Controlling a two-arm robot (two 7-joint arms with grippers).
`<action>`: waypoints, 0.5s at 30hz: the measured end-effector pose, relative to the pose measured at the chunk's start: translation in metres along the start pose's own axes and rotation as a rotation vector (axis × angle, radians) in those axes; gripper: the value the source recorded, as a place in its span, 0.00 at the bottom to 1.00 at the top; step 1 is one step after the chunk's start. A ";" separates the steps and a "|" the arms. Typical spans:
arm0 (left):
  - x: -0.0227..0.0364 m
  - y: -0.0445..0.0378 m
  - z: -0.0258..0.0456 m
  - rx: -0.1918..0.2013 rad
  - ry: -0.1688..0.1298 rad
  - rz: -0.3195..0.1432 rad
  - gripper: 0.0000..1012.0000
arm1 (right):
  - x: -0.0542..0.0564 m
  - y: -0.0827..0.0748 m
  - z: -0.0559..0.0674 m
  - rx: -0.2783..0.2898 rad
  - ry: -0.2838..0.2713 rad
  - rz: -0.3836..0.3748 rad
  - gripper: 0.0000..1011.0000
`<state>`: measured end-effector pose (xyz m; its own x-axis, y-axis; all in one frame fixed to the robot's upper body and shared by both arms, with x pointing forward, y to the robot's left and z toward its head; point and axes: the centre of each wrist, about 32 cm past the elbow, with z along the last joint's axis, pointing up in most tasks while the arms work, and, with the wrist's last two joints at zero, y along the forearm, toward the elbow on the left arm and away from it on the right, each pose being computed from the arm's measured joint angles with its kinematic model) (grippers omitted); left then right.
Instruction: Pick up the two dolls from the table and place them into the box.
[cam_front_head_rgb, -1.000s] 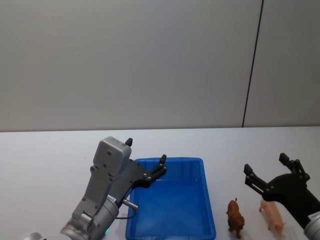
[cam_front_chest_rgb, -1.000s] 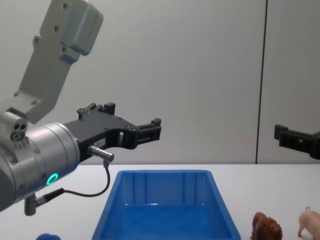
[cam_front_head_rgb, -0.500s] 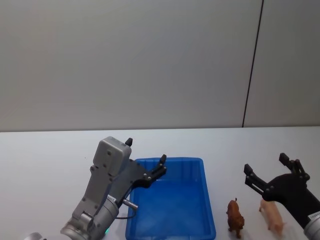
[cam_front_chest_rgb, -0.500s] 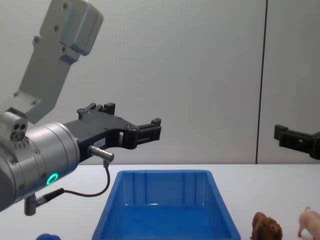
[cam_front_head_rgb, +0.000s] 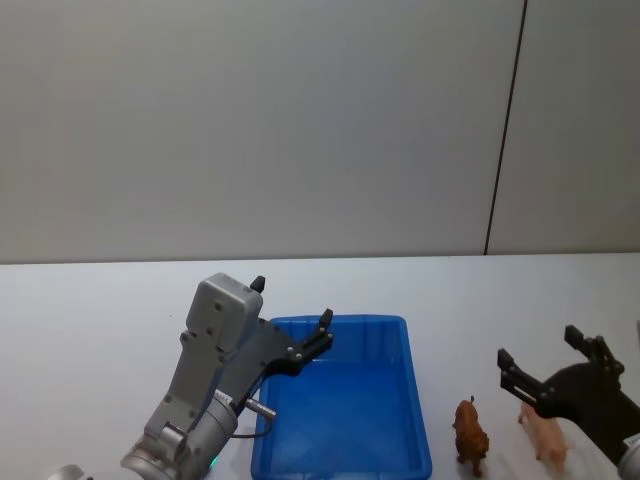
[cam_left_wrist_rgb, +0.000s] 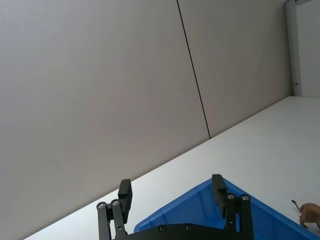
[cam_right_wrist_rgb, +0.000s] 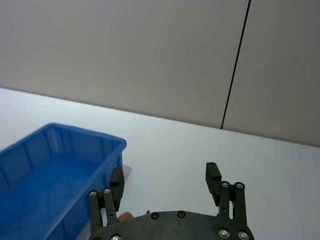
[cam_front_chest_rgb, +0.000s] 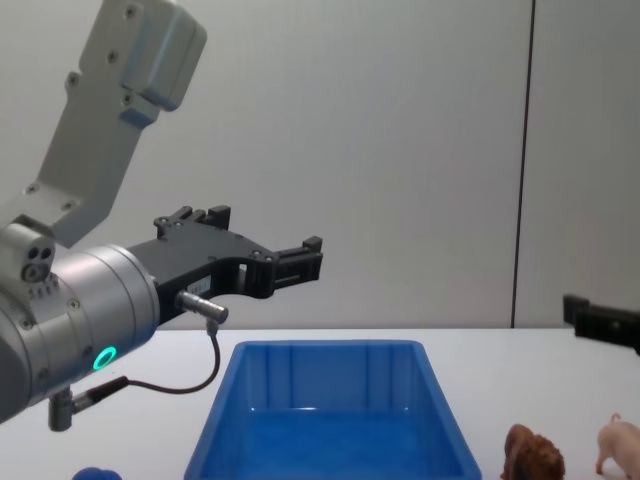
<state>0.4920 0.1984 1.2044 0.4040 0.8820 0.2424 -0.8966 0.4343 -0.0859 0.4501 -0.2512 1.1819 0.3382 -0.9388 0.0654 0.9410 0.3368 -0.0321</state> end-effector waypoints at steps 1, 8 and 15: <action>0.0000 0.0000 0.0000 0.000 0.000 0.000 0.99 | 0.001 0.000 -0.001 -0.008 -0.002 0.001 0.99; 0.0000 0.0000 0.0000 0.000 0.000 0.000 0.99 | 0.010 -0.002 -0.011 -0.083 -0.007 0.006 0.99; 0.0000 0.0000 0.0000 0.000 0.000 0.000 0.99 | 0.015 -0.002 -0.021 -0.149 -0.001 0.011 0.99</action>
<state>0.4920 0.1984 1.2044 0.4040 0.8820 0.2424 -0.8967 0.4343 -0.0859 0.4530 -0.2676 1.1621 0.3483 -0.9351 0.0653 0.9258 0.3322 -0.1805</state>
